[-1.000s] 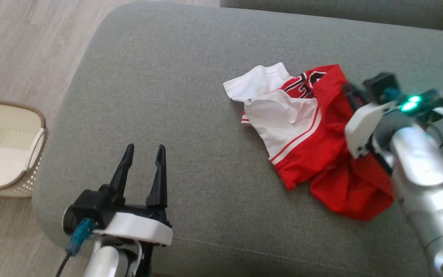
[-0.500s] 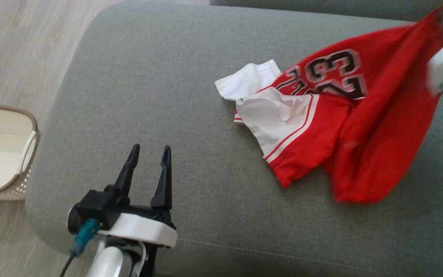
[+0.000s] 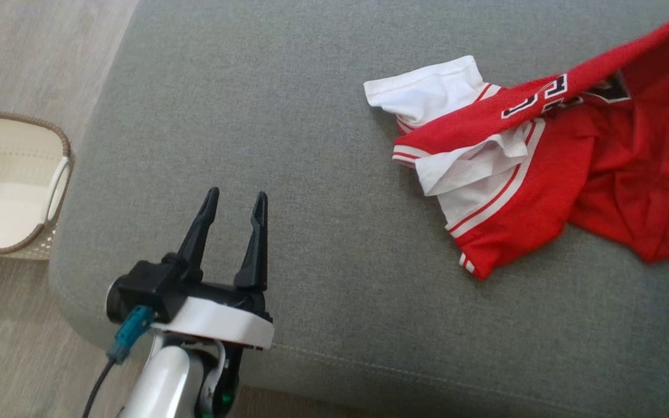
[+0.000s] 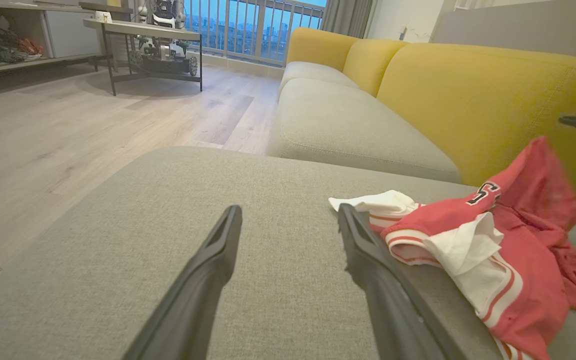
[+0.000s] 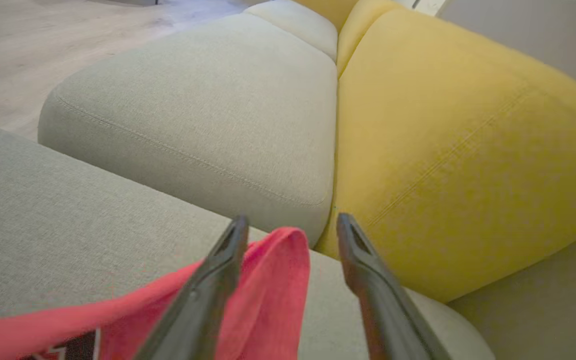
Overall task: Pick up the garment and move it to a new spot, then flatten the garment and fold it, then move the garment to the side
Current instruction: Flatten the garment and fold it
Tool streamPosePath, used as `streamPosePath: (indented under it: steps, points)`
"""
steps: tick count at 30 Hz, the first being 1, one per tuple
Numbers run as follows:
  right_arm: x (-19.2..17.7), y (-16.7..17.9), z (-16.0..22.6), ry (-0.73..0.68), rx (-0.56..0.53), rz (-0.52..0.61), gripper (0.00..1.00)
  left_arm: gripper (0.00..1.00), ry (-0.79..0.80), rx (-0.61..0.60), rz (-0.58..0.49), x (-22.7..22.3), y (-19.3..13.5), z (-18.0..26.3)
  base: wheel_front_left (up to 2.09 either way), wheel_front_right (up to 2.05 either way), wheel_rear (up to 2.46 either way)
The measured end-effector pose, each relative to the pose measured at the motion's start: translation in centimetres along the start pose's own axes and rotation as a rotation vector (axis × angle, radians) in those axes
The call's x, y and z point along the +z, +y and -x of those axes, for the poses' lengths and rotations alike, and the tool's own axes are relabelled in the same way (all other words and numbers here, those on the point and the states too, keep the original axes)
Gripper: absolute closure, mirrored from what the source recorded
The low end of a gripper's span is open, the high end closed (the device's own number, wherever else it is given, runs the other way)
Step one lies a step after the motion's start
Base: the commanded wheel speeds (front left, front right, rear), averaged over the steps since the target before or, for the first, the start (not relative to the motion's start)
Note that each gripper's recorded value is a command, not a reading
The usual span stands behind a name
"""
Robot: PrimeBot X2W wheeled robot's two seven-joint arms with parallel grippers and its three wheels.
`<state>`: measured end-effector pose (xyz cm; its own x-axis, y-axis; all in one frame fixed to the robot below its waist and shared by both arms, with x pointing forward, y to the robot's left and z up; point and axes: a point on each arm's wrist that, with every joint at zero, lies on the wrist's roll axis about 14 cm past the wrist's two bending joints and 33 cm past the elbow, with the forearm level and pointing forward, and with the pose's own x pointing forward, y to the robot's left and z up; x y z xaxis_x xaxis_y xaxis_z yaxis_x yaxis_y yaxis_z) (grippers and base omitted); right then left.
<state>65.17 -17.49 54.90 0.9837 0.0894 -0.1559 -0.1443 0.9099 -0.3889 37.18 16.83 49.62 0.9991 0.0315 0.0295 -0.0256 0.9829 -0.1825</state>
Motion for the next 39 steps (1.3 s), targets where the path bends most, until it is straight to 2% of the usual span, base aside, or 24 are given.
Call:
streamPosePath:
  steps: [5, 10, 14, 21, 24, 28, 30, 35, 39]
  points:
    - [-0.4, 2.2, 0.7, 0.004, 0.044, -0.013, 0.00, 0.00, -0.004, -0.021, 0.015, 0.0, -0.7, -0.4, 0.00, 0.00, 0.00]
    - [1.3, 2.6, 2.8, -0.085, 0.054, -0.023, 0.00, 0.00, -0.040, -0.044, 0.022, 1.1, -1.3, -0.8, 0.00, 0.00, 0.00]
    - [2.3, 3.3, 4.5, -0.141, 0.060, -0.088, 0.00, 0.00, -0.068, -0.060, 0.021, 2.0, -1.9, -0.9, 0.00, 0.00, 0.00]
    - [4.1, 4.1, 10.1, -0.265, 0.049, -0.225, 0.00, 0.00, -0.113, -0.102, 0.036, 3.4, -3.6, -0.3, 0.00, 0.00, 0.00]
    - [2.4, 3.4, 13.5, -0.291, 0.013, -0.309, 0.00, 0.00, -0.120, -0.123, 0.041, 3.7, -4.5, 0.3, 0.00, 0.00, 0.00]
    - [-3.7, 4.3, 18.7, -0.214, -0.014, -0.385, 0.00, 0.00, -0.120, -0.160, 0.048, 3.7, -5.9, 0.9, 0.00, 0.00, 0.00]
    - [-5.8, 4.5, 21.1, -0.189, -0.028, -0.386, 0.00, 0.00, -0.123, -0.182, 0.050, 3.8, -6.7, 1.0, 0.00, 0.00, 0.00]
    - [-7.7, 2.6, 24.9, -0.195, -0.131, -0.443, 0.00, 0.00, -0.114, -0.215, 0.053, 3.5, -7.8, 0.9, 0.00, 0.00, 0.00]
    - [-7.9, 2.6, 26.0, -0.205, -0.140, -0.459, 0.00, 0.00, -0.083, -0.226, 0.050, 2.5, -8.3, 0.6, 0.00, 0.00, 0.00]
